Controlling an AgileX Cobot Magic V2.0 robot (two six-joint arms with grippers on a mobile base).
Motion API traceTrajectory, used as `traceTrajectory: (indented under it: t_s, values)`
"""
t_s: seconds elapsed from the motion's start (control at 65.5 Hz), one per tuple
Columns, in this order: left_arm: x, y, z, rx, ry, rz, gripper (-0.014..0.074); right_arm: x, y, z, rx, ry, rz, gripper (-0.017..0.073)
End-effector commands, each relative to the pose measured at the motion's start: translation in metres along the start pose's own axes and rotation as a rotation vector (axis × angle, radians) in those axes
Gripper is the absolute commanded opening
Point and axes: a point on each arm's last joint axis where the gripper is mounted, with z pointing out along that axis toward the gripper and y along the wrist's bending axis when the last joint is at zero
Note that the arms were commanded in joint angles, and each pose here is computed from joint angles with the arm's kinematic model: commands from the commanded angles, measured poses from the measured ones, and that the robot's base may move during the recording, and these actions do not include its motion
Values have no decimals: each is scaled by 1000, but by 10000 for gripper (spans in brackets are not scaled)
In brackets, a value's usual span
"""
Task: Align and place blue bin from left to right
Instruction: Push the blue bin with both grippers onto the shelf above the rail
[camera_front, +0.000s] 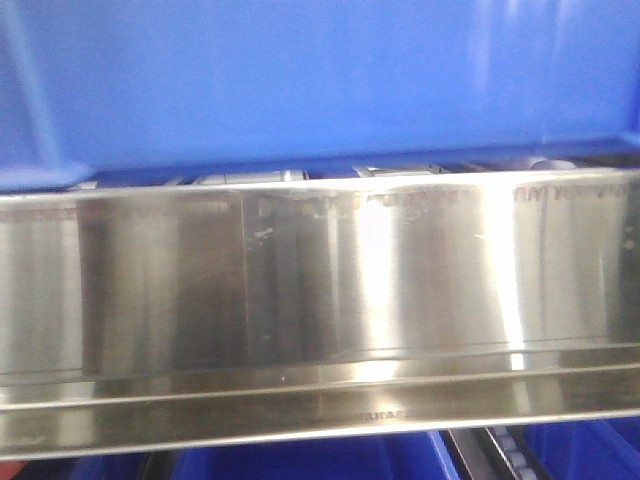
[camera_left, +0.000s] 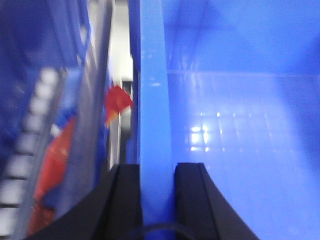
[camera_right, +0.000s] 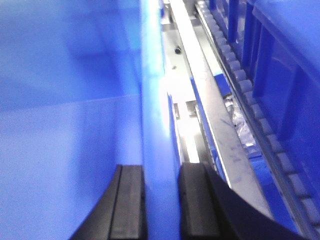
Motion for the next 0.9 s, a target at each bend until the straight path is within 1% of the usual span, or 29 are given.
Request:
traceTrajectory:
  t_s: [0.0,0.137,0.244,0.473,0.595,0.671,0.885]
  values:
    - [-6,-11,5,101,-29,-34,-111,-11,10,9,-106,-88,20,-79]
    - [-6,-7,18,90,-9,-64,-111,-6,14,27,-100,-62,12,-79]
    - [-7,-6,21,86,-8,-68,-111,-7,18,35,-103,-59,9,-79]
    - [-10,-9,22,125,-46,-68,-111,-31,23,24,-130,-135,25,-79]
    - [-9,-11,25,126,-39,-69,-111,-33,22,21,-109,-122,31,-79]
    - [-8,-12,27,133,-26,-78,-111,-31,21,25,-92,-101,28,-79]
    - [-7,-13,29,132,-23,-76,-111,-25,22,34,-66,-65,21,-79]
